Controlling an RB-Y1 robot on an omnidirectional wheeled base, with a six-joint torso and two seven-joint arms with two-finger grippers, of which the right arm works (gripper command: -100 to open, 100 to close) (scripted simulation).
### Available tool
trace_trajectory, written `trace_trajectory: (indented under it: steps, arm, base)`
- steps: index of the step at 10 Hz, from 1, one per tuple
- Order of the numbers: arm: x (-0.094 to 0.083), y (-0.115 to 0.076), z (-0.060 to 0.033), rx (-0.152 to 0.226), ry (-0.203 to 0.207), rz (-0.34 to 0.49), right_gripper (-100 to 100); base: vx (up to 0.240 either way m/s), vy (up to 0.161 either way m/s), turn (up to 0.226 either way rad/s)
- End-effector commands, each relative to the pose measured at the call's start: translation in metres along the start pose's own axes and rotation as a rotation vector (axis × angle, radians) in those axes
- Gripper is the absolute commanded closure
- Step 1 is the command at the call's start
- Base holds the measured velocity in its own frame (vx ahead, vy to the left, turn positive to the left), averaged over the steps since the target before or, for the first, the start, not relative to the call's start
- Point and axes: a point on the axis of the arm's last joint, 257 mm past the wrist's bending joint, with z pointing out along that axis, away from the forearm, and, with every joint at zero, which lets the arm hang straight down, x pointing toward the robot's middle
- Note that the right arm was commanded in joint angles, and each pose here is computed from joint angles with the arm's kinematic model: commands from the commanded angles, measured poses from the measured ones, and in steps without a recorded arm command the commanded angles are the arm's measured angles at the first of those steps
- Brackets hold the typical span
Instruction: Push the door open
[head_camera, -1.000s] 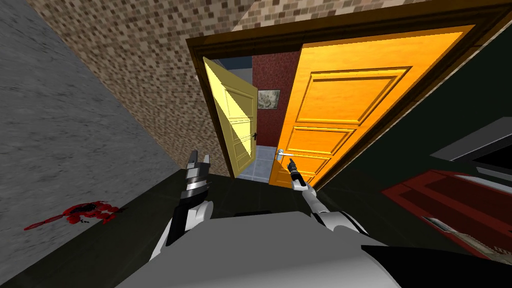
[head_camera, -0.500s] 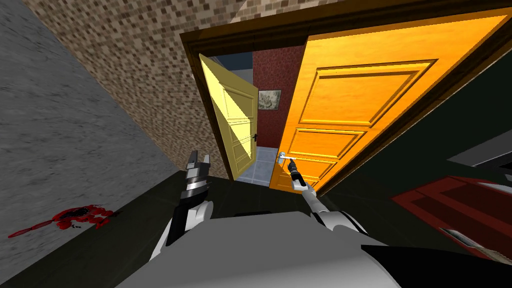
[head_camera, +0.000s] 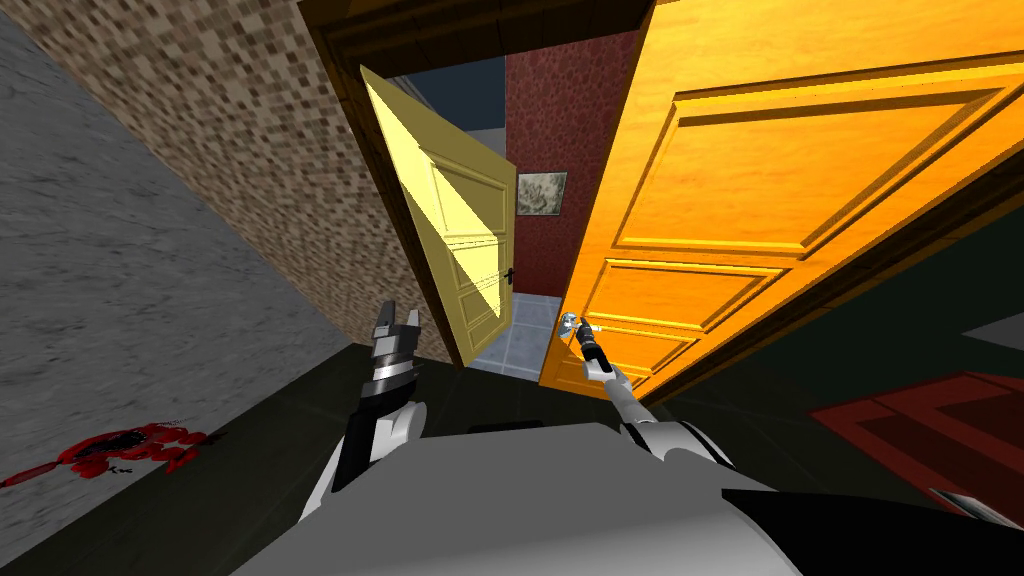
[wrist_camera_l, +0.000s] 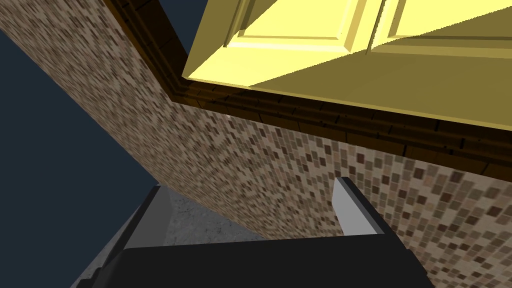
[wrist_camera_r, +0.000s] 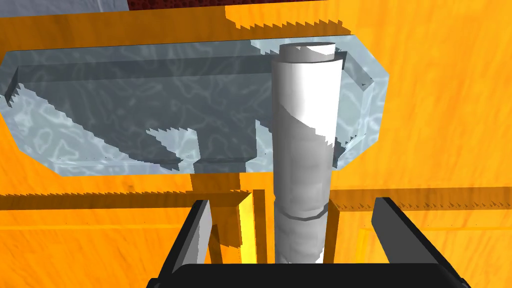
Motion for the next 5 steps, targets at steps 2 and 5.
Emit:
trace_trajectory:
  steps: [2, 5]
  arm:
    - [0.0001, -0.0004, -0.0002, 0.001, 0.000, 0.000, 100]
    - [0.0001, -0.0004, -0.0002, 0.001, 0.000, 0.000, 100]
  base:
    - [-0.020, 0.006, -0.002]
    - [-0.005, 0.001, 0.003]
